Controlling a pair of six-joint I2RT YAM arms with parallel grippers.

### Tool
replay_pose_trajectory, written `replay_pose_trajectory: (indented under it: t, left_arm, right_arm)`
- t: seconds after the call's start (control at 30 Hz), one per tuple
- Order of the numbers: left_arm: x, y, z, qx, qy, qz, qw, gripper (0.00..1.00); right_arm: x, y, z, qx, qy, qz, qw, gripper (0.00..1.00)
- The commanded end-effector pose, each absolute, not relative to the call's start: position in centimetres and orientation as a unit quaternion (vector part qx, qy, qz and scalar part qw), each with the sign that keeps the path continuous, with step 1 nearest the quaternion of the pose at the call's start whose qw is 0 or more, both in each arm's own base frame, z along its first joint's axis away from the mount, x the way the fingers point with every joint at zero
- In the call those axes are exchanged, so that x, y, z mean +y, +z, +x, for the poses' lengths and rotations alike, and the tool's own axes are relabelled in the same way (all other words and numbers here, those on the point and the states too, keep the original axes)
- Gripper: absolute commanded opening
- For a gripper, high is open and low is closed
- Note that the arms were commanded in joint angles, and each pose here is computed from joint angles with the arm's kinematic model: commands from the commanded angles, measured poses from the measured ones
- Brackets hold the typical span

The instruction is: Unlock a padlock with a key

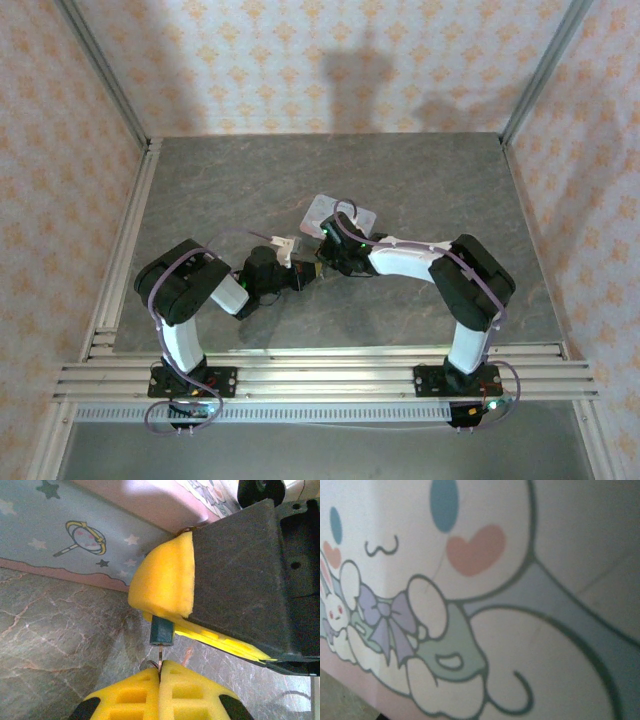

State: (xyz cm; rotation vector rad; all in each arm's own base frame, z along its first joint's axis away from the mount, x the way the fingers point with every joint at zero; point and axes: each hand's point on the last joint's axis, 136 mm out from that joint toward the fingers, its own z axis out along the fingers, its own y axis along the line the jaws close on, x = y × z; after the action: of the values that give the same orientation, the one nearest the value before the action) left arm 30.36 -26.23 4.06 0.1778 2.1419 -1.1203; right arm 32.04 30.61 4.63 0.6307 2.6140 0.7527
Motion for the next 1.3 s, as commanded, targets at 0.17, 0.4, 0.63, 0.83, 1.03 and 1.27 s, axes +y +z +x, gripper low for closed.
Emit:
replay_pose_trajectory:
  t: [0.17, 0.4, 0.63, 0.83, 1.03, 1.27]
  left_arm:
    - [-27.2, 7.0, 30.9, 0.81, -0.427, 0.121, 0.385, 0.0]
    - [-28.1, 7.4, 30.1, 0.823, -0.298, 0.244, 0.417, 0.0]
    - [-28.5, 6.6, 29.0, 0.817, -0.119, 0.331, 0.456, 0.0]
    - [-27.3, 6.7, 28.7, 0.821, -0.11, 0.305, 0.469, 0.0]
    - [-26.7, 6.7, 28.8, 0.831, -0.195, 0.243, 0.462, 0.0]
    - [-26.9, 6.2, 29.0, 0.835, -0.219, 0.232, 0.448, 0.0]
  right_arm:
    - [30.0, 3.2, 30.9, 0.934, 0.237, 0.225, 0.143, 0.0]
    - [31.0, 4.3, 29.8, 0.945, 0.232, 0.21, 0.093, 0.0]
    - [31.5, 5.6, 29.0, 0.963, 0.203, 0.168, 0.048, 0.0]
    - [31.2, 6.0, 28.4, 0.968, 0.194, 0.156, 0.038, 0.3]
    - [30.4, 8.3, 28.8, 0.964, 0.201, 0.155, 0.072, 0.53]
    - [29.6, 9.5, 28.7, 0.957, 0.215, 0.168, 0.097, 0.54]
